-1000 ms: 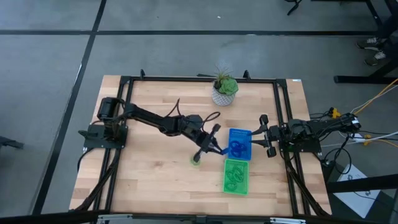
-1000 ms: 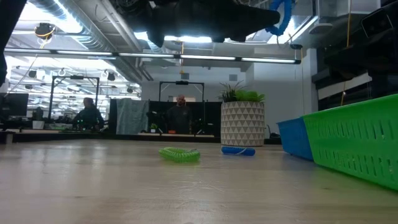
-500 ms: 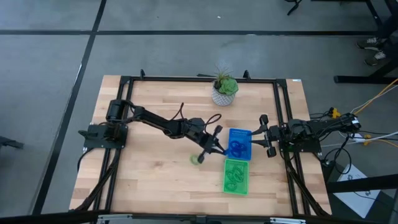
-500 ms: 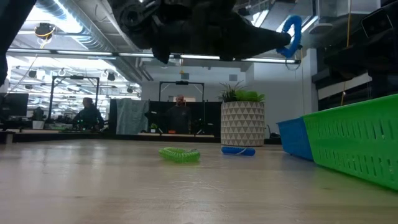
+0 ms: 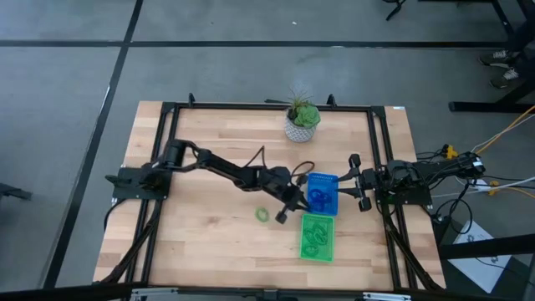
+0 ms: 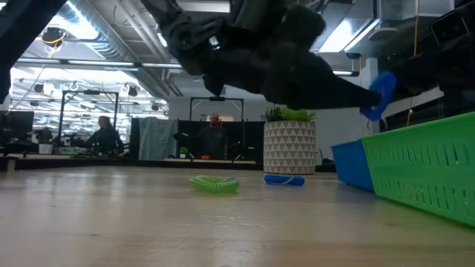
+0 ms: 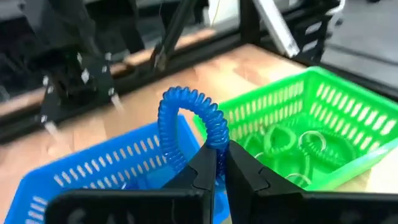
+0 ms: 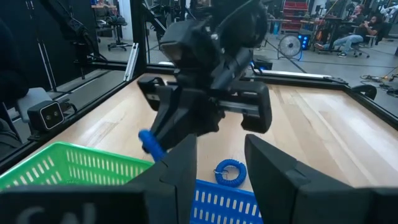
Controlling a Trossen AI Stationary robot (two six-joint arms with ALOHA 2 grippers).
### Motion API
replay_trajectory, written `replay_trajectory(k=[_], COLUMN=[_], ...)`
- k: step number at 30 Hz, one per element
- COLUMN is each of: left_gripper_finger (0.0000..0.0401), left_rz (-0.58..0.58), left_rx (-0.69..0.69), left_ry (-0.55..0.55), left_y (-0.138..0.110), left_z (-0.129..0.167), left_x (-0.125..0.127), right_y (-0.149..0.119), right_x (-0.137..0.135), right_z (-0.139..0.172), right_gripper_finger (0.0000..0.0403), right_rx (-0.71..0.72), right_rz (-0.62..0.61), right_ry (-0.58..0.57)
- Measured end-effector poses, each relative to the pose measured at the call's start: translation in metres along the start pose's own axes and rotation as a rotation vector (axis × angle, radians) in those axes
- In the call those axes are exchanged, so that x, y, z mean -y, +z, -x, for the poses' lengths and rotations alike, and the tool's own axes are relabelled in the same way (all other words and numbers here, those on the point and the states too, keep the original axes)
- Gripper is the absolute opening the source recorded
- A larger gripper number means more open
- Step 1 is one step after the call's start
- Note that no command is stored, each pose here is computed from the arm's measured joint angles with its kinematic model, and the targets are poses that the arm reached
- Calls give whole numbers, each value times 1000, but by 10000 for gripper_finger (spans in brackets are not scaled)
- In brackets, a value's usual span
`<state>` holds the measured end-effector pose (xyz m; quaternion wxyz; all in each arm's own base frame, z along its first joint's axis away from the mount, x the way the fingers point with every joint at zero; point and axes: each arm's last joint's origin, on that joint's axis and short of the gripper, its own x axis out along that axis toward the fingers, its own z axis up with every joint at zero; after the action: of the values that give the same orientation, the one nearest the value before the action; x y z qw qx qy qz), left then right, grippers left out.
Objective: Sort spring keychains
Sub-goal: Put the blue spring keychain into the blue bin
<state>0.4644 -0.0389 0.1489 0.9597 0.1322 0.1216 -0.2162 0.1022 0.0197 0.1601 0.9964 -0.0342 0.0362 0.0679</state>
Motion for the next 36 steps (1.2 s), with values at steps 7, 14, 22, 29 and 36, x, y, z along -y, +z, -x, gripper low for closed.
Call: replay_trajectory(k=[7,14,22,29,36], left_gripper_finger=[13,13,13,13,13], left_rz=[14,21,40,62,63], left_rx=[-103,-113,-121,-161,-189], left_ry=[22,27,37,40,86], left_y=[7,5,10,21,20], left_z=[-7,-5,-6,-8,-7], left_x=[-2,-5,-11,-16,-18], right_y=[0,0,0,0,0], right_x=[0,0,0,0,0], right_z=[0,0,0,0,0], right_gripper_finger=[136,136,136,136,136], right_rx=[0,0,0,0,0], right_rz=[0,0,0,0,0], right_ry=[0,0,0,0,0])
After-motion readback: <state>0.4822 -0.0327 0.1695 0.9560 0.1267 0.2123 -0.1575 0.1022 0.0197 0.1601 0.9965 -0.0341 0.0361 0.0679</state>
